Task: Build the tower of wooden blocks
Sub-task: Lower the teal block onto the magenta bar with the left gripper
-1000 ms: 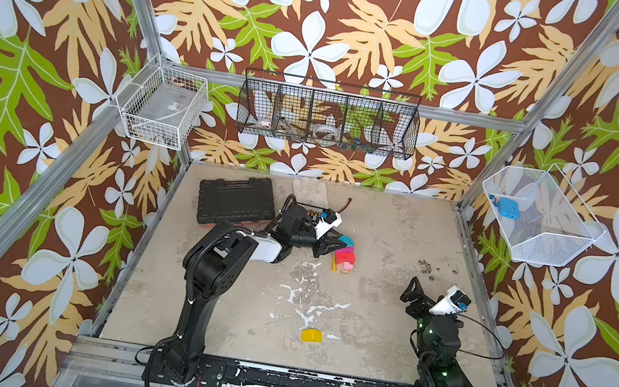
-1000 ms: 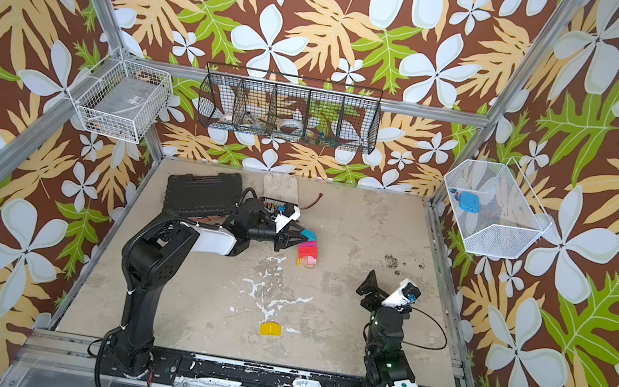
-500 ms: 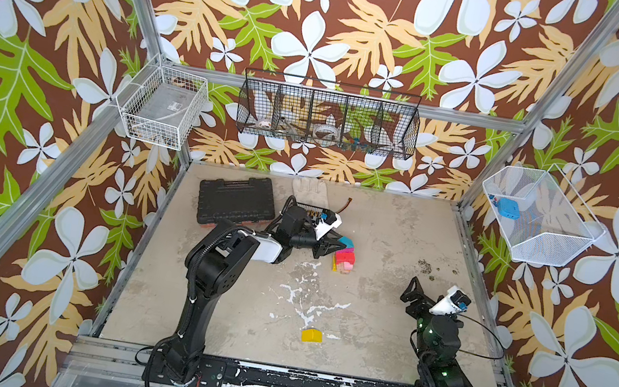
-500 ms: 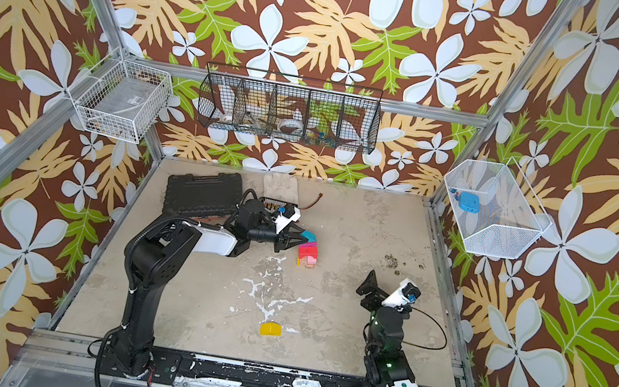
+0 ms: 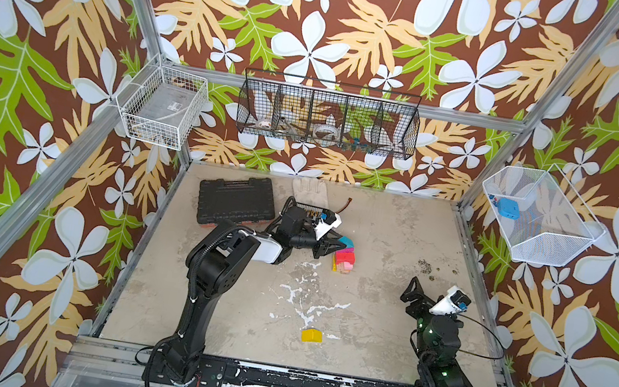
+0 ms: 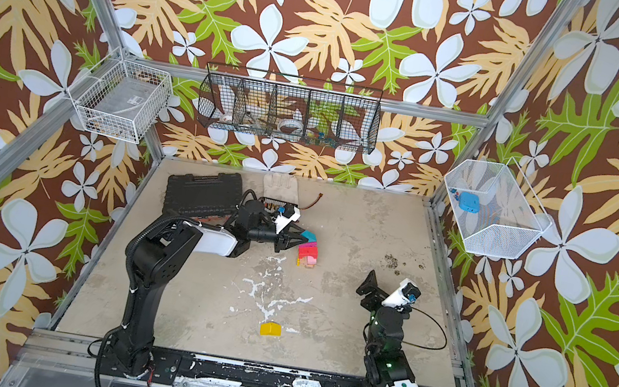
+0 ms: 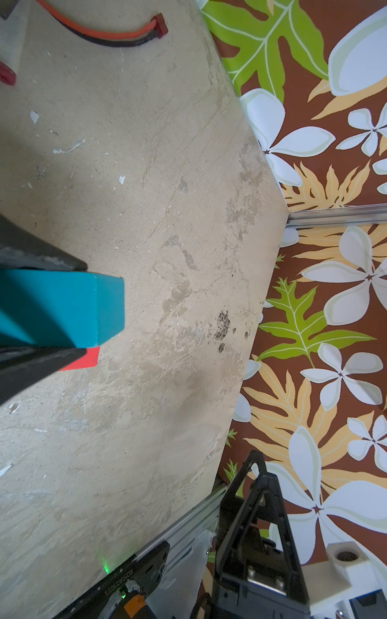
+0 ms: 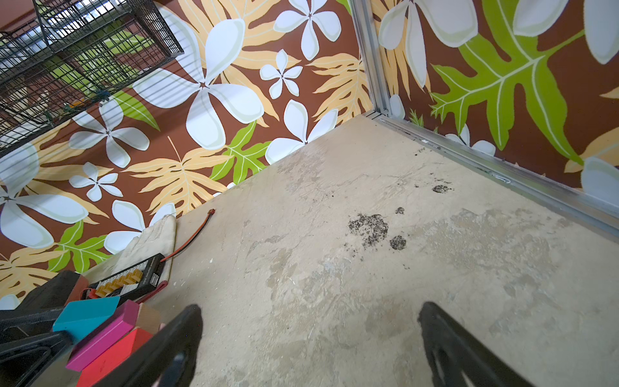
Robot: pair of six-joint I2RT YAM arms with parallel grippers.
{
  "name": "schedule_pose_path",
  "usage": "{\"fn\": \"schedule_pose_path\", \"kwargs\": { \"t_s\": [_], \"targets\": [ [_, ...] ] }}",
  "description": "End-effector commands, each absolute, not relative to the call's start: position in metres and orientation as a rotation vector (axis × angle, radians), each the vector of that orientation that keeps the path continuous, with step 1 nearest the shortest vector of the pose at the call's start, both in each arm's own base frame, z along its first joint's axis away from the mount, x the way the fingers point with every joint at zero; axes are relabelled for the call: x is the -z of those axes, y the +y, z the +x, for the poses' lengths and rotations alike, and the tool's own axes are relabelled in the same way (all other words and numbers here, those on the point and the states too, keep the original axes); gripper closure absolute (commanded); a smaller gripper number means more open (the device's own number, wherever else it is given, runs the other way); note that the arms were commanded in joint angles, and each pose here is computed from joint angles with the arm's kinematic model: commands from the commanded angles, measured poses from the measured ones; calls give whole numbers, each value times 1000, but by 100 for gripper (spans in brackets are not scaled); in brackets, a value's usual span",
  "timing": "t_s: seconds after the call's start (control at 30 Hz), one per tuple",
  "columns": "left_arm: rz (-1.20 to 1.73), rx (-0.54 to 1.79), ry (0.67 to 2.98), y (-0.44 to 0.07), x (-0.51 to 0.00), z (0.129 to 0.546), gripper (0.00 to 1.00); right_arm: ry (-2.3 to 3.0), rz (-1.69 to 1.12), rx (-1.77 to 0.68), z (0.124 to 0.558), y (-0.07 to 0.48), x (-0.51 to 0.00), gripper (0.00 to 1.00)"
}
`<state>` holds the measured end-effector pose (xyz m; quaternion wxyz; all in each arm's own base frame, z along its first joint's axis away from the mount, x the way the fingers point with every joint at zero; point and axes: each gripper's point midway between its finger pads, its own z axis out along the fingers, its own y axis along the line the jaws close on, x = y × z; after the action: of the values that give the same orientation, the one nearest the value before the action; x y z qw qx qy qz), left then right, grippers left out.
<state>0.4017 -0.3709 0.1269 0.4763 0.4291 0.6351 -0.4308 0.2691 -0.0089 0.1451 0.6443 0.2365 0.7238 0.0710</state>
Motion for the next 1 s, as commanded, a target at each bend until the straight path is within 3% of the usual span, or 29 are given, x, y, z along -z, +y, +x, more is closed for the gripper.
{"fn": "schedule_pose_path", "kwargs": {
  "t_s": [0.0,0.97],
  "targets": [
    [1048,1053,1507,-371,-137,402,75,1620,534,-168,270,-9,-152,0],
    [1026,1079,1529,-372,-133,404,60,1618,532,-169,270,-8,-154,0]
  ]
}}
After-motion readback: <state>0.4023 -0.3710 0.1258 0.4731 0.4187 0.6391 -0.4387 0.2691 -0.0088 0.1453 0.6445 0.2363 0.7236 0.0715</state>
